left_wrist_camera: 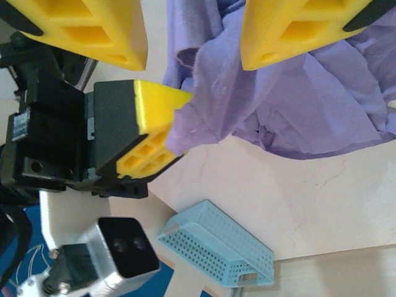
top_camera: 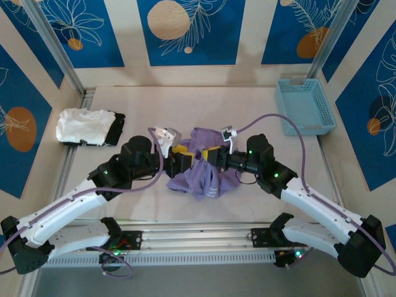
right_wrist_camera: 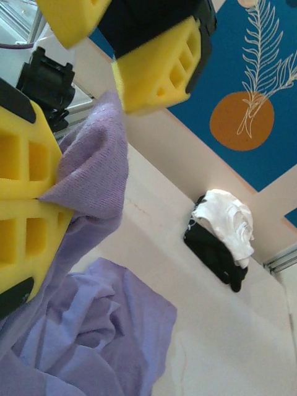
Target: Fold the inside-out t-shirt
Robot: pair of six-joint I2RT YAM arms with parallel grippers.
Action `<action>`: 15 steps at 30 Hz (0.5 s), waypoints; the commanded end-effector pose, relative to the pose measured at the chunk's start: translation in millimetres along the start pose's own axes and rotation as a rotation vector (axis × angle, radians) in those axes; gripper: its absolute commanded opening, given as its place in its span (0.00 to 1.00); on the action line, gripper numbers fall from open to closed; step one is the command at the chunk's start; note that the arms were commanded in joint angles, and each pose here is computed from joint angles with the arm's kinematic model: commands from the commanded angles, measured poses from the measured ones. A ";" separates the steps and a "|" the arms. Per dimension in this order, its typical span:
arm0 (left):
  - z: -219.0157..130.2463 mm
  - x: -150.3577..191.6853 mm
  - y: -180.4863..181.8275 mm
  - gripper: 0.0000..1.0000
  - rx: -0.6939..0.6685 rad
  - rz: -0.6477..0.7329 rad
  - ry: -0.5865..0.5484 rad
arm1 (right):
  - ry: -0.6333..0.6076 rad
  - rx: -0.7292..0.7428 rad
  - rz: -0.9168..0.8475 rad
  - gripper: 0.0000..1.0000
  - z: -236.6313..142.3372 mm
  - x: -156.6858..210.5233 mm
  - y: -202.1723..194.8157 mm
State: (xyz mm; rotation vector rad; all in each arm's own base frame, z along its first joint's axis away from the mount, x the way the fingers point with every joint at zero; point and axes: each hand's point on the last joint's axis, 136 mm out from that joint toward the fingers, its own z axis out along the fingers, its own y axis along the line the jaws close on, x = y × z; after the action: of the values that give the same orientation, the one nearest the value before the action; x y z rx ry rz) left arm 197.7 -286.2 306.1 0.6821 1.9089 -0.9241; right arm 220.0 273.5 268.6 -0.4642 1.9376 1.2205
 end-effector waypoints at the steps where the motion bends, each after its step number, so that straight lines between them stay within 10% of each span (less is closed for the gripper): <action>1: 6.5 16.7 -7.2 0.40 0.034 0.053 0.087 | -0.048 0.008 0.030 0.00 -1.9 -19.1 8.3; 10: 25.5 28.8 -4.3 0.41 0.016 0.084 0.161 | -0.053 0.028 0.022 0.00 -4.3 -22.5 7.7; 15: 30.8 13.7 -9.1 0.16 0.037 0.095 0.098 | -0.047 0.042 0.015 0.00 -3.8 -20.0 4.2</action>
State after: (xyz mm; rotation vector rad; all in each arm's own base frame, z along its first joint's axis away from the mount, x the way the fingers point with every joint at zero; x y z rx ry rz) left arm 197.6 -304.8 256.3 0.8436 2.0385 -0.8398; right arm 227.1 271.5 273.7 -0.4055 1.9542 1.1968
